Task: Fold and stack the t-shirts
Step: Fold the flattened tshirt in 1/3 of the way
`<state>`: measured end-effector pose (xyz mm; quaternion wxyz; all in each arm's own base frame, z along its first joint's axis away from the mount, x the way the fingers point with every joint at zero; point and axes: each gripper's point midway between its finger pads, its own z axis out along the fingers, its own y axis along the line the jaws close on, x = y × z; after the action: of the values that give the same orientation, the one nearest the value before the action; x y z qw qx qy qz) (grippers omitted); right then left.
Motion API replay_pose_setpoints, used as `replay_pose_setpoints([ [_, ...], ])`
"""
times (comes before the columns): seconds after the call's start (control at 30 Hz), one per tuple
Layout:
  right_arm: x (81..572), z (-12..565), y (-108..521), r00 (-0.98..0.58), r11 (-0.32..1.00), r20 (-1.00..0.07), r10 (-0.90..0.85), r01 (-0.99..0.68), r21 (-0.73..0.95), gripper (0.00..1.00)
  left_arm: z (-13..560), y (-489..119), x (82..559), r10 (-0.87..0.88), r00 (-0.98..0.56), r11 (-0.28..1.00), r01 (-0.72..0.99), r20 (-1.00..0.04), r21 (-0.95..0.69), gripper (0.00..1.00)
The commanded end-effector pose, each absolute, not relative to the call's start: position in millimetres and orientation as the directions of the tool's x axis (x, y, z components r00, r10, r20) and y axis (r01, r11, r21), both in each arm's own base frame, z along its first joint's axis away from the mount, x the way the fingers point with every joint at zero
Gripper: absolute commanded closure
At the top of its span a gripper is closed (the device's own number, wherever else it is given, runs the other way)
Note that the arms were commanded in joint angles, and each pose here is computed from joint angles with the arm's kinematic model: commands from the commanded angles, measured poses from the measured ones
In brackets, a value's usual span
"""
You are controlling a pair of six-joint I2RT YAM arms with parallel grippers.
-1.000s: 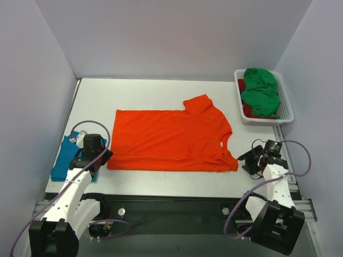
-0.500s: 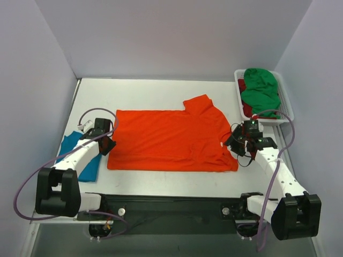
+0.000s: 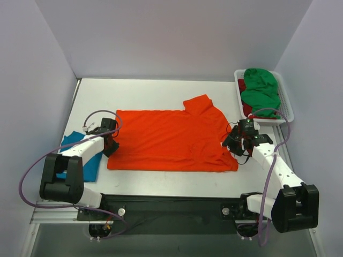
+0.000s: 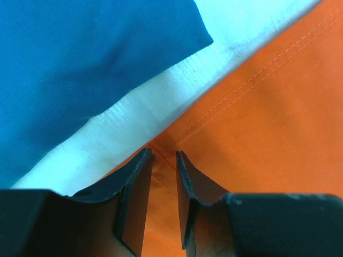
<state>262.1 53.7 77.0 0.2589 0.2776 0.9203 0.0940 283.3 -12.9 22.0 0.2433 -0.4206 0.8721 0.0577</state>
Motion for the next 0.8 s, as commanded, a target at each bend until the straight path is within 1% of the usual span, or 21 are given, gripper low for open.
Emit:
replay_pose_setpoints([
  [0.0, 267.4, 80.5, 50.0, -0.710, 0.840, -0.449, 0.543, 0.457, 0.293, 0.56, 26.4, -11.5, 288.4, -0.709, -0.504, 0.626, -0.772, -0.493, -0.112, 0.65],
  [0.1, 266.9, 77.9, 50.2, -0.712, 0.840, -0.445, 0.543, 0.458, 0.291, 0.56, 27.3, -10.8, 288.1, -0.706, -0.504, 0.629, -0.769, -0.498, -0.113, 0.71],
  [0.17, 266.7, 76.8, 50.5, -0.714, 0.840, -0.443, 0.543, 0.458, 0.291, 0.56, 28.1, -10.8, 288.6, -0.702, -0.506, 0.634, -0.764, -0.502, -0.116, 0.77],
  [0.2, 267.0, 76.5, 50.5, -0.713, 0.839, -0.443, 0.544, 0.459, 0.292, 0.56, 29.6, -11.7, 290.2, -0.699, -0.506, 0.639, -0.760, -0.505, -0.123, 0.83],
  [0.27, 267.3, 76.3, 50.6, -0.712, 0.838, -0.443, 0.545, 0.460, 0.293, 0.57, 30.1, -12.7, 291.0, -0.696, -0.512, 0.646, -0.752, -0.503, -0.129, 0.88],
  [0.3, 266.9, 76.2, 50.5, -0.713, 0.839, -0.443, 0.544, 0.459, 0.292, 0.57, 31.2, -13.5, 292.6, -0.697, -0.511, 0.648, -0.750, -0.504, -0.136, 0.96],
  [0.33, 266.9, 76.2, 50.5, -0.713, 0.839, -0.443, 0.544, 0.459, 0.292, 0.57, 31.4, -14.2, 293.3, -0.691, -0.518, 0.656, -0.742, -0.504, -0.137, 0.99],
  [0.77, 268.4, 72.1, 48.5, -0.732, 0.857, -0.446, 0.515, 0.442, 0.263, 0.56, 61.1, -12.9, 294.3, -0.684, -0.492, 0.665, -0.724, -0.538, -0.182, 1.00],
])
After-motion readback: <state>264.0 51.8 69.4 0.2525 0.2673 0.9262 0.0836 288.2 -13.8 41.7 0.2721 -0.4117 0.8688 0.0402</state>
